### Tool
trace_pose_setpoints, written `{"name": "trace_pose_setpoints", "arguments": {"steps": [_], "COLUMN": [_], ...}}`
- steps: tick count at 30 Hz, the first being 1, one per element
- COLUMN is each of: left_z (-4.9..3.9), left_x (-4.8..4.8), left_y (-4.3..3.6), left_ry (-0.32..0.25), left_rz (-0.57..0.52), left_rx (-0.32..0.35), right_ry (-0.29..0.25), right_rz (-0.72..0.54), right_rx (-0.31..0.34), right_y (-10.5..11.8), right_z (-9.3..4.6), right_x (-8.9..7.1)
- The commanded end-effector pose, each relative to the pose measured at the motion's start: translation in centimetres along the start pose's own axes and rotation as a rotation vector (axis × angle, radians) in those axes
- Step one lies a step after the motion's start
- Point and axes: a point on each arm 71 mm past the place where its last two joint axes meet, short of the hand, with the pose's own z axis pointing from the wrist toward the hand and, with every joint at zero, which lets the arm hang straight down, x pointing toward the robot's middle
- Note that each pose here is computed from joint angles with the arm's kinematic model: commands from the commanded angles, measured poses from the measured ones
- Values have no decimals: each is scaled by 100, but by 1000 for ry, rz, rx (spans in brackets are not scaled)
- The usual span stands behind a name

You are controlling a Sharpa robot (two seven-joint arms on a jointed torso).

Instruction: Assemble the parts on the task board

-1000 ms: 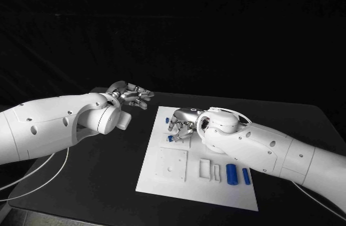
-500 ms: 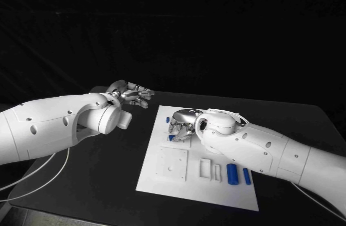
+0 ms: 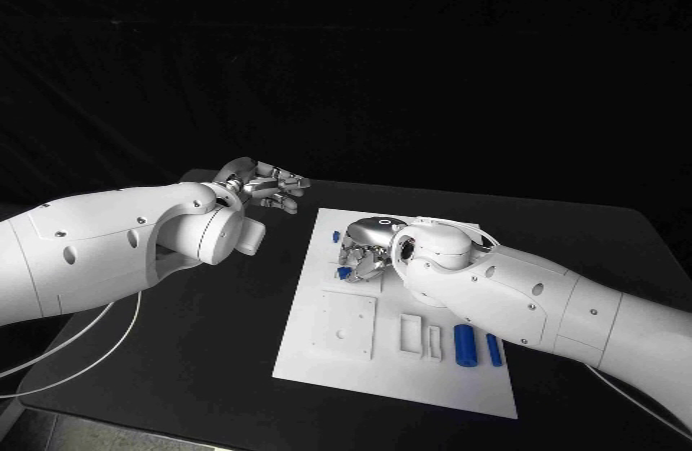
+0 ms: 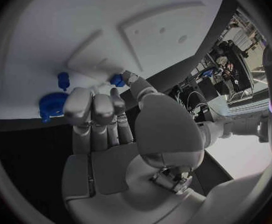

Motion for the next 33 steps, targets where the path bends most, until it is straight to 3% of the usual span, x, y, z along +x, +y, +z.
{"name": "trace_pose_setpoints", "arguments": {"steps": [1, 33], "left_z": [2, 13], "left_x": [12, 22], "left_y": [-25, -18], "left_ry": [9, 16], "left_rz": [-6, -5], "left_rx": [5, -6], "right_ry": [13, 12], "right_rz": [-16, -119], "right_rx": [-4, 19], "right_y": [11, -3], "right_z": [0, -3], "right_x": [19, 114]}}
